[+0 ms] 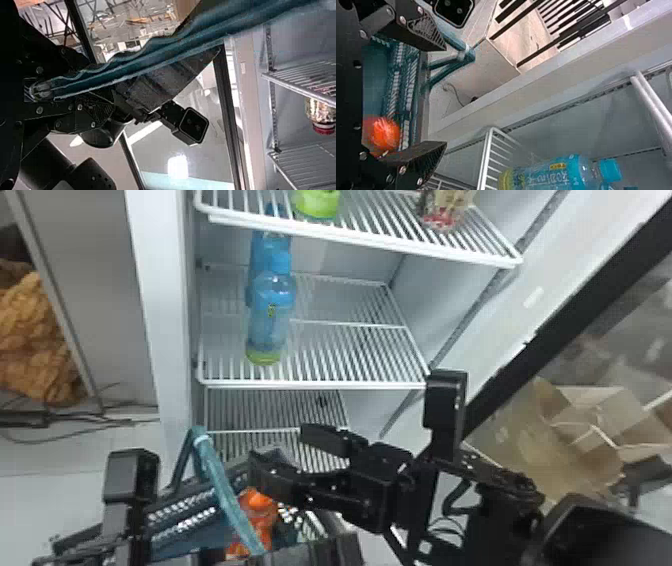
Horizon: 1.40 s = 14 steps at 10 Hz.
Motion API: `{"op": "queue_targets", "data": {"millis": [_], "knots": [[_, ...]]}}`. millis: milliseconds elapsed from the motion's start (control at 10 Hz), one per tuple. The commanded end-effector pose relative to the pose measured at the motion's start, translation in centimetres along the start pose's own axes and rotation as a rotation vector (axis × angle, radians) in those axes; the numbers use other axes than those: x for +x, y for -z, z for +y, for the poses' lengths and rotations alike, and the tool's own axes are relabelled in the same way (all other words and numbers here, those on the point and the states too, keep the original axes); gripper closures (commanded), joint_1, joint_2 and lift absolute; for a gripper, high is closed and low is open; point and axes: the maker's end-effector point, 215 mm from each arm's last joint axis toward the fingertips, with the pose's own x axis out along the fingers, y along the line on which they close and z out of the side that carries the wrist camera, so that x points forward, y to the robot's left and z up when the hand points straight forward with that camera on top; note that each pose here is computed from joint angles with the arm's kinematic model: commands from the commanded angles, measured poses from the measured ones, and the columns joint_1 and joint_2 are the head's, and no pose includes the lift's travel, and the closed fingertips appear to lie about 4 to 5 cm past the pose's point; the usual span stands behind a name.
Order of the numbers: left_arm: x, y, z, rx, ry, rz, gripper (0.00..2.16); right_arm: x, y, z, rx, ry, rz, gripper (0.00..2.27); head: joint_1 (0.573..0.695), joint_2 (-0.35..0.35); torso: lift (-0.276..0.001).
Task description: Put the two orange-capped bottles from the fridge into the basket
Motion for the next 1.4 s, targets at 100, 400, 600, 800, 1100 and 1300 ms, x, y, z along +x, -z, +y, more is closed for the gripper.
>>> {"op": "queue_targets", "data": {"millis": [100, 400, 600, 800, 1100, 1300], "knots": [[0.1, 0.0, 0.0, 0.002, 0.000, 0.004, 1.16, 0.1, -2.4, -0.2, -0.021, -0.006, -0.093, 0.19, 0.695, -0.350, -0.235], [0.1, 0.0, 0.0, 0.003, 0.000, 0.007, 1.16, -1.7, -9.6, -2.1, -0.104, 0.059, -0.401, 0.20, 0.695, -0.350, -0.235], [0.2, 0.0, 0.0, 0.005, 0.001, 0.009, 1.16, -4.6, -12.7, -4.2, -0.186, 0.191, -0.567, 0.20, 0.695, -0.350, -0.235], [0.2, 0.0, 0.0, 0.005, 0.002, 0.009, 1.16, -7.1, -13.2, -6.4, -0.244, 0.320, -0.647, 0.20, 0.695, -0.350, -0.235], [0.3, 0.2, -0.1, 0.003, 0.004, 0.011, 1.16, -10.5, -10.0, -10.2, -0.228, 0.510, -0.623, 0.20, 0.695, -0.350, -0.235], [0.3, 0.3, 0.0, 0.001, 0.000, 0.016, 1.16, -10.3, -7.4, -11.5, -0.212, 0.540, -0.589, 0.20, 0.695, -0.350, -0.235]]}}
